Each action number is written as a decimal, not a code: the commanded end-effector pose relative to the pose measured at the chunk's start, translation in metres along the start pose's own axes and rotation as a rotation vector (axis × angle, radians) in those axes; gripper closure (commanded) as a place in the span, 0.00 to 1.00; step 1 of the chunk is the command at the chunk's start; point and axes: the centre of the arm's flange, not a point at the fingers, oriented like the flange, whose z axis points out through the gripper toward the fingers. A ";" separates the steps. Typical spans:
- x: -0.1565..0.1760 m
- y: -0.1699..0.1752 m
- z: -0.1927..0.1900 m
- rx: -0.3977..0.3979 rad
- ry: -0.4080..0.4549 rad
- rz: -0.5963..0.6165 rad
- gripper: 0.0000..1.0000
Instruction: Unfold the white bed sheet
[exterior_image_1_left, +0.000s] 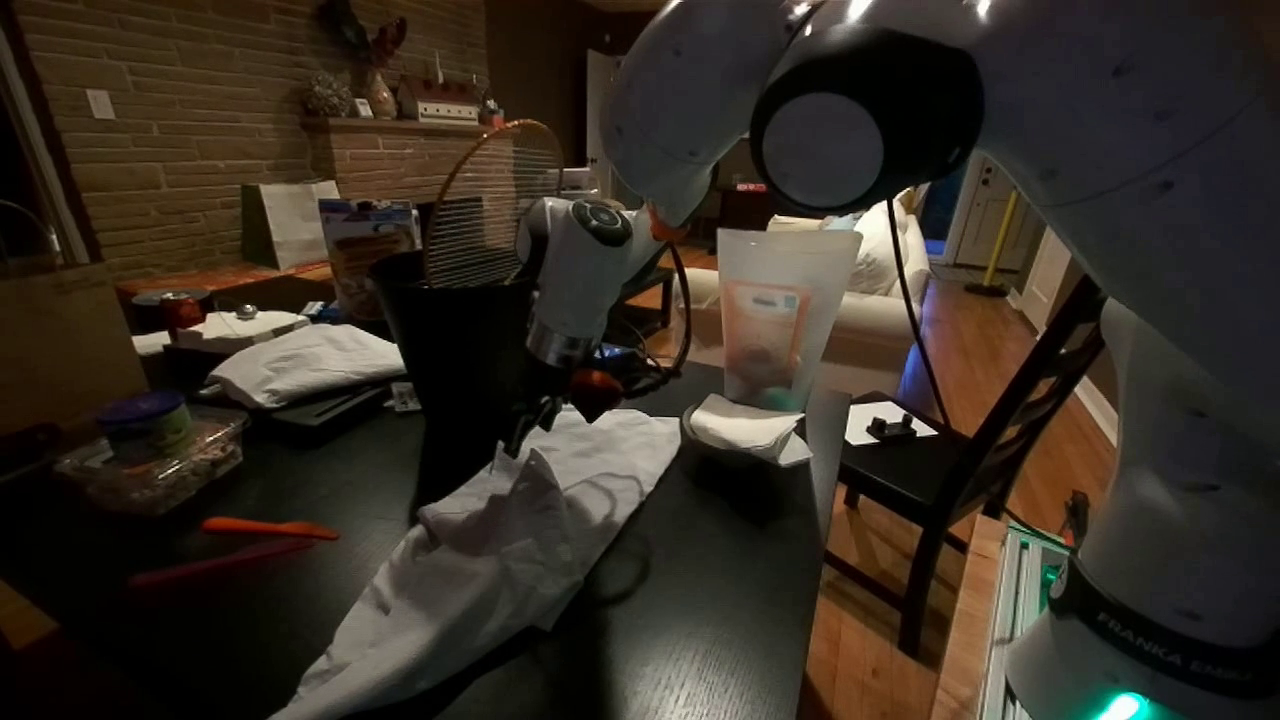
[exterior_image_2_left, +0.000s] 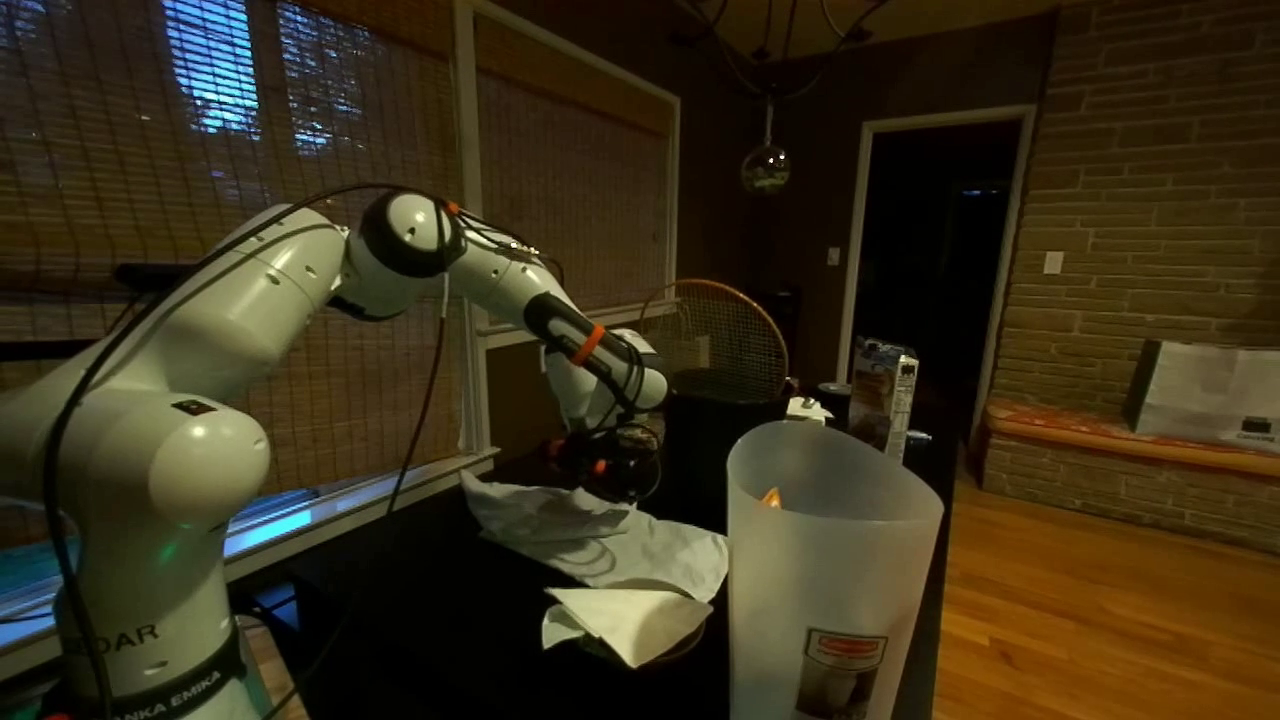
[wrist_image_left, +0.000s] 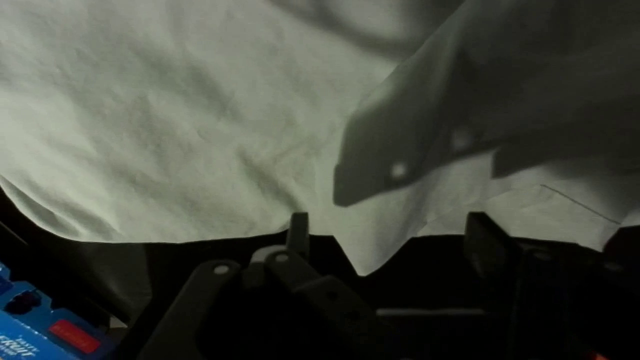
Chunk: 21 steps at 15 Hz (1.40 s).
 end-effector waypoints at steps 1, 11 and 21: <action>0.007 0.016 0.022 0.010 0.030 -0.044 0.44; 0.007 0.015 0.050 0.023 0.056 -0.111 0.83; 0.029 -0.061 -0.039 0.167 0.208 -0.287 0.99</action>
